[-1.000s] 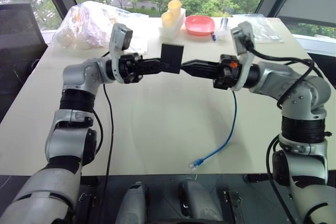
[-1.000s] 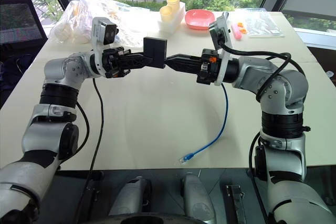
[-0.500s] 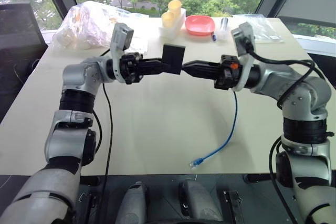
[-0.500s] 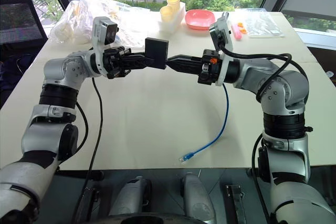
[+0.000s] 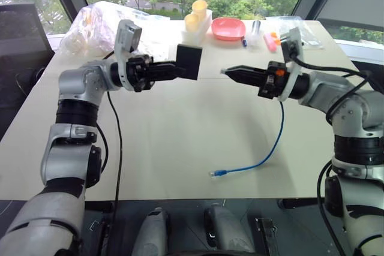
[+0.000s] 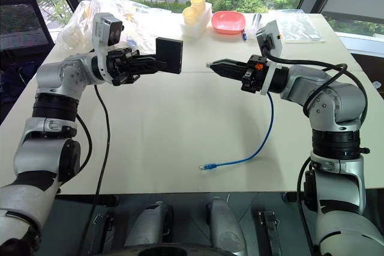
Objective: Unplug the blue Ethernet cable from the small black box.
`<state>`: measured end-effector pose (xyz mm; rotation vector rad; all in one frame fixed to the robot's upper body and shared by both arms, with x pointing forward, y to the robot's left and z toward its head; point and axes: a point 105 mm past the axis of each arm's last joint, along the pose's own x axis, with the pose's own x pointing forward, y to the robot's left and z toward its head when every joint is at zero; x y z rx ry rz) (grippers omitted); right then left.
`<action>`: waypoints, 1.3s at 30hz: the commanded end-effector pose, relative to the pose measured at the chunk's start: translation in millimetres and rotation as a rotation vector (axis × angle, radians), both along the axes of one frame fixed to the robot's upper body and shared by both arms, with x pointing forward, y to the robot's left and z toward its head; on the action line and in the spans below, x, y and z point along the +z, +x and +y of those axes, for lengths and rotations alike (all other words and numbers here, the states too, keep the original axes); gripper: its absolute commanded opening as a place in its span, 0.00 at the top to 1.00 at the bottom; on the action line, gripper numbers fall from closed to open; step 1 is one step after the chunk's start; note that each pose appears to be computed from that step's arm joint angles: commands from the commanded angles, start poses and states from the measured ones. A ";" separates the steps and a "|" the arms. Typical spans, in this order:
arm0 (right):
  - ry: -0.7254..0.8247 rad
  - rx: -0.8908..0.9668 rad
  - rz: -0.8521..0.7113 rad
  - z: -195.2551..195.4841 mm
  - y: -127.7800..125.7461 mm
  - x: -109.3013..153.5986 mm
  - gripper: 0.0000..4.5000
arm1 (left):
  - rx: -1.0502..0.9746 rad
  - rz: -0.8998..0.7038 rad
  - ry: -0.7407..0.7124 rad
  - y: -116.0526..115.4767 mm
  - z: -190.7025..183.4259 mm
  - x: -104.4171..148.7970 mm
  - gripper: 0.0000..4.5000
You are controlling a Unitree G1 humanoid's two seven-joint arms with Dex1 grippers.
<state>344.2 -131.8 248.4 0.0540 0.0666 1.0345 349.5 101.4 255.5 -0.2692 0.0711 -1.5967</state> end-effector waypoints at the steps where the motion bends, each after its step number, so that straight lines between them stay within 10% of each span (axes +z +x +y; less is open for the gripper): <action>1: -0.256 -0.299 0.013 -33.1 35.0 -45.5 0.99 | 0.198 -0.131 0.094 18.9 -10.8 -16.8 0.90; 3: -0.291 -0.382 0.066 -41.8 44.3 -67.6 0.99 | 0.235 -0.146 0.118 20.1 -19.2 -38.7 0.90; 13: -0.364 -0.550 0.115 -46.6 68.3 -135.1 0.01 | 0.452 -0.154 0.127 40.1 -37.8 -93.6 0.90; 22: -0.024 -0.496 -0.126 -26.4 28.9 -69.4 0.01 | 0.934 -0.245 0.206 74.6 -4.0 -125.5 0.90; 29: 0.039 -0.519 -0.070 -16.0 17.6 -82.1 0.01 | 1.083 -0.214 0.231 70.6 5.7 -157.8 0.90; 37: 0.039 -0.520 -0.069 -15.9 17.0 -81.9 0.00 | 1.120 -0.279 0.181 67.6 9.2 -143.9 0.09; 39: 0.032 -0.508 -0.065 -16.6 15.2 -83.1 0.00 | 1.142 -0.289 0.176 66.6 14.4 -138.1 0.02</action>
